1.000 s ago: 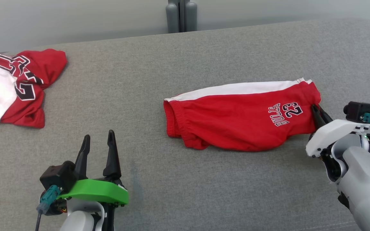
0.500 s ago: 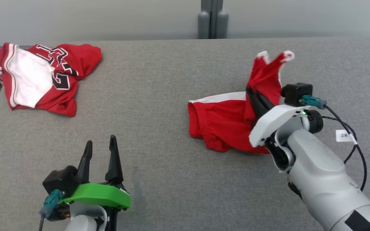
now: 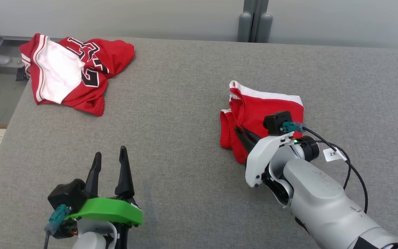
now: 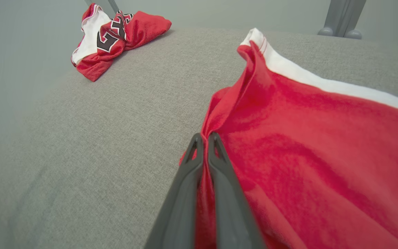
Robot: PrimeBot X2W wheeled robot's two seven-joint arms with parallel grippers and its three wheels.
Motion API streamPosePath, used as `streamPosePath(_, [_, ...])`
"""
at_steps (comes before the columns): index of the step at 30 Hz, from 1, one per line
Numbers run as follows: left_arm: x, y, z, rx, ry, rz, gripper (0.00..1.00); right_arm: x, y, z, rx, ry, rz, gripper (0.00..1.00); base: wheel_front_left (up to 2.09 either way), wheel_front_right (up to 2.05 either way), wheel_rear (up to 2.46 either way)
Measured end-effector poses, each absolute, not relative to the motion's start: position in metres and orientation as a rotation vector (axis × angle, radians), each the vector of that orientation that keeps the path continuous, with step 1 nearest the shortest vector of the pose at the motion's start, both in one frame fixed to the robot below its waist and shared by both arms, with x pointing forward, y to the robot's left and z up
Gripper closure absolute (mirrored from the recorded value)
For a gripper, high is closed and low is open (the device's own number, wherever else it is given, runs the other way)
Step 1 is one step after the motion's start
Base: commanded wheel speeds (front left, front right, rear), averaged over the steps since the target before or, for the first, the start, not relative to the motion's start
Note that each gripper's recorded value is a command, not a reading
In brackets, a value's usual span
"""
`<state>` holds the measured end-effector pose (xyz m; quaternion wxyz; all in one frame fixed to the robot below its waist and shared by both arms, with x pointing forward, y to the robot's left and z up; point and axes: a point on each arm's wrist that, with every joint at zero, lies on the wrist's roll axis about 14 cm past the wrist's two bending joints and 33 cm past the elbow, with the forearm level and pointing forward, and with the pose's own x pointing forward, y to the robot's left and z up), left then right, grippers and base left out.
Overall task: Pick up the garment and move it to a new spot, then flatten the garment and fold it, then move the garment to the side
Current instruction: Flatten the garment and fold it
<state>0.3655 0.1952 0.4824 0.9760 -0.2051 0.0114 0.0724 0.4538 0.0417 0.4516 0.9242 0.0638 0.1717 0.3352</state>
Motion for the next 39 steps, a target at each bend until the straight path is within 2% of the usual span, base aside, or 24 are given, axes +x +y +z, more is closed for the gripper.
streamPosePath(2, [0.366, 0.194, 0.483, -0.413, 0.022, 0.140, 0.00, 0.450, 0.042, 0.448, 0.115, 0.368, 0.696, 1.00, 0.00, 0.00, 0.00])
streamPosePath(3, [0.367, 0.193, 0.483, -0.413, 0.022, 0.136, 0.00, 0.448, 0.042, 0.446, 0.110, 0.372, 0.700, 0.91, 0.00, 0.00, 0.00])
streamPosePath(4, [0.367, 0.191, 0.483, -0.414, 0.022, 0.130, 0.00, 0.446, 0.042, 0.446, 0.111, 0.374, 0.701, 0.56, 0.00, 0.00, 0.00])
streamPosePath(5, [0.367, 0.189, 0.483, -0.414, 0.021, 0.124, 0.00, 0.445, 0.042, 0.446, 0.111, 0.376, 0.703, 0.46, 0.00, 0.00, 0.00])
streamPosePath(6, [0.368, 0.187, 0.483, -0.416, 0.022, 0.118, 0.00, 0.444, 0.042, 0.446, 0.110, 0.376, 0.705, 0.00, 0.00, 0.00, 0.00])
streamPosePath(16, [0.369, 0.154, 0.480, -0.437, 0.050, 0.024, 0.00, 0.439, 0.032, 0.470, 0.156, 0.258, 0.704, 0.00, 0.00, 0.00, 0.00])
streamPosePath(24, [0.369, 0.135, 0.478, -0.441, 0.070, -0.030, 0.00, 0.461, -0.023, 0.486, 0.163, 0.170, 0.572, 0.00, 0.00, 0.00, 0.00])
streamPosePath(29, [0.370, 0.134, 0.476, -0.441, 0.078, -0.033, 0.00, 0.466, -0.037, 0.482, 0.124, 0.167, 0.543, 0.00, 0.00, 0.00, 0.00])
streamPosePath(30, [0.370, 0.134, 0.475, -0.441, 0.080, -0.032, 0.00, 0.465, -0.035, 0.480, 0.110, 0.168, 0.550, 0.07, 0.00, 0.00, 0.00])
streamPosePath(31, [0.370, 0.134, 0.475, -0.440, 0.082, -0.031, 0.00, 0.464, -0.032, 0.478, 0.097, 0.172, 0.559, 0.48, 0.00, 0.00, 0.00])
streamPosePath(32, [0.370, 0.135, 0.474, -0.440, 0.084, -0.029, 0.00, 0.463, -0.029, 0.476, 0.090, 0.176, 0.568, 0.63, 0.00, 0.00, 0.00])
streamPosePath(33, [0.370, 0.136, 0.473, -0.440, 0.085, -0.026, 0.00, 0.461, -0.024, 0.471, 0.076, 0.186, 0.583, 0.88, 0.00, 0.00, 0.00])
streamPosePath(34, [0.371, 0.137, 0.473, -0.440, 0.087, -0.023, 0.00, 0.458, -0.019, 0.466, 0.063, 0.200, 0.598, 0.98, 0.00, 0.00, 0.00])
streamPosePath(35, [0.371, 0.138, 0.472, -0.439, 0.088, -0.019, 0.00, 0.455, -0.014, 0.462, 0.062, 0.211, 0.610, 1.00, 0.00, 0.00, 0.00])
streamPosePath(39, [0.371, 0.145, 0.471, -0.436, 0.087, 0.003, 0.00, 0.443, 0.013, 0.446, 0.050, 0.269, 0.674, 1.00, 0.00, 0.00, 0.00])
